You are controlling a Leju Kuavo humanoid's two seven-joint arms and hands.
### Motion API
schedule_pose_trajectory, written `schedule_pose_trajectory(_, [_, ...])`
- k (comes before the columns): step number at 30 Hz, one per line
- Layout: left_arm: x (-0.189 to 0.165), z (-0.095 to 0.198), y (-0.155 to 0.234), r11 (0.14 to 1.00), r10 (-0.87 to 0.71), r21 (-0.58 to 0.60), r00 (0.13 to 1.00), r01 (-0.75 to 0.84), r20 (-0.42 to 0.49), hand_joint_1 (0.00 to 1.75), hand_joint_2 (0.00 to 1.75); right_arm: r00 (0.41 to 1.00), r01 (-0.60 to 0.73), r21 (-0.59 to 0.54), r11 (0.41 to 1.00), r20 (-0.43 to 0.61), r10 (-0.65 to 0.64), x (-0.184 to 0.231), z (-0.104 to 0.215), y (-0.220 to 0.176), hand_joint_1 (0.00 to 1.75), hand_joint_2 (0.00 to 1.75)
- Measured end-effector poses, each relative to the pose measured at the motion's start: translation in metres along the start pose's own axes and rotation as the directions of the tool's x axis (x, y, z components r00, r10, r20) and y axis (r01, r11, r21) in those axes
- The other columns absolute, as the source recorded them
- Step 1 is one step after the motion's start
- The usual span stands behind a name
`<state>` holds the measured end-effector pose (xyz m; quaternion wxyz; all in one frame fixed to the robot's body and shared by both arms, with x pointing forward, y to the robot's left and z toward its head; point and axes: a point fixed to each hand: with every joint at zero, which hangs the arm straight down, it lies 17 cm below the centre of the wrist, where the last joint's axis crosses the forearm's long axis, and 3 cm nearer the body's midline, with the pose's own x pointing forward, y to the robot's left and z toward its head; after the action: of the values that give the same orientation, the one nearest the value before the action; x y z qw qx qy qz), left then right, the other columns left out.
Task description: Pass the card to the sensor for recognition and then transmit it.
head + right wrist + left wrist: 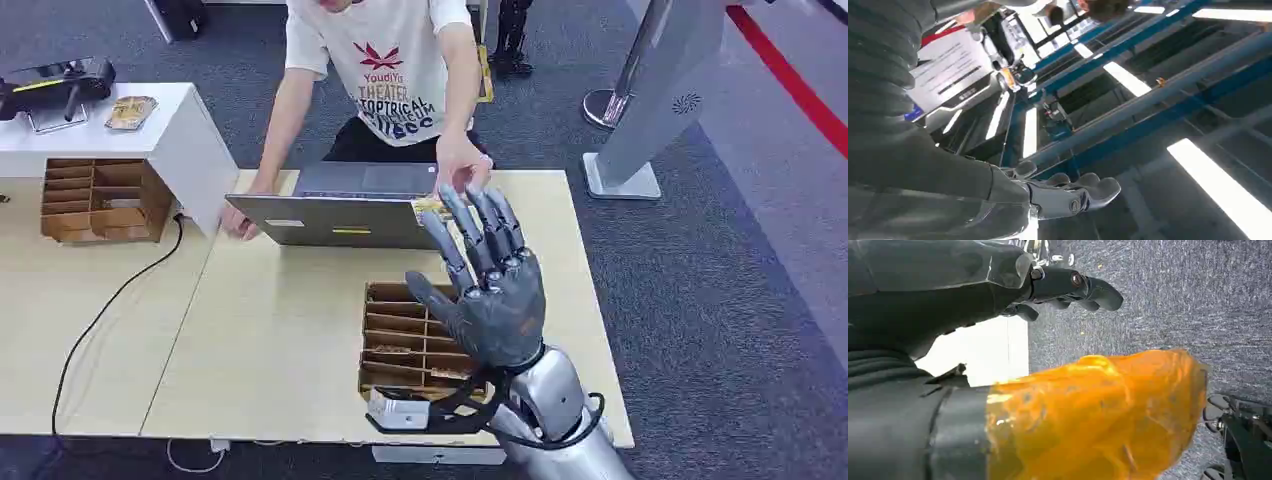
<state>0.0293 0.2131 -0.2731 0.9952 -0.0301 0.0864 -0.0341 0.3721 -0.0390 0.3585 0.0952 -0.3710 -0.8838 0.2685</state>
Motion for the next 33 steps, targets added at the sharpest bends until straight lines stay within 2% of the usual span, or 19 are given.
schedule_pose_trajectory(16, [0.002,0.001,0.000,0.998,-0.065,0.004,0.998,0.065,0.000,0.00,0.00,0.975,-0.221,0.173,0.960,0.058,0.215,-0.044,-0.007,0.066,0.02,1.75])
schedule_pose_trajectory(17, [0.002,0.001,0.000,0.998,-0.066,0.004,0.998,0.066,0.001,0.00,0.00,0.973,-0.229,0.179,0.957,0.061,0.222,-0.047,-0.008,0.068,0.75,1.75])
schedule_pose_trajectory(18, [0.002,0.001,0.000,0.998,-0.066,0.005,0.998,0.066,0.001,0.00,0.00,0.972,-0.235,0.187,0.954,0.061,0.227,-0.050,-0.006,0.070,0.75,1.75])
schedule_pose_trajectory(19, [0.002,0.001,0.000,0.998,-0.068,0.005,0.998,0.068,0.001,0.00,0.00,0.971,-0.239,0.194,0.951,0.064,0.231,-0.052,-0.006,0.072,1.62,1.75])
schedule_pose_trajectory(24, [0.004,0.002,0.001,0.997,-0.073,0.006,0.997,0.073,0.003,0.00,0.00,0.968,-0.251,0.215,0.944,0.075,0.240,-0.057,-0.002,0.079,1.62,1.75])
schedule_pose_trajectory(25, [0.004,0.002,0.001,0.997,-0.073,0.006,0.997,0.073,0.003,0.00,0.00,0.968,-0.252,0.219,0.943,0.075,0.241,-0.058,-0.001,0.080,1.75,1.75])
schedule_pose_trajectory(33, [0.005,0.002,0.000,0.997,-0.075,0.005,0.997,0.075,0.003,0.00,0.00,0.967,-0.256,0.237,0.937,0.079,0.244,-0.061,0.004,0.085,1.75,1.75])
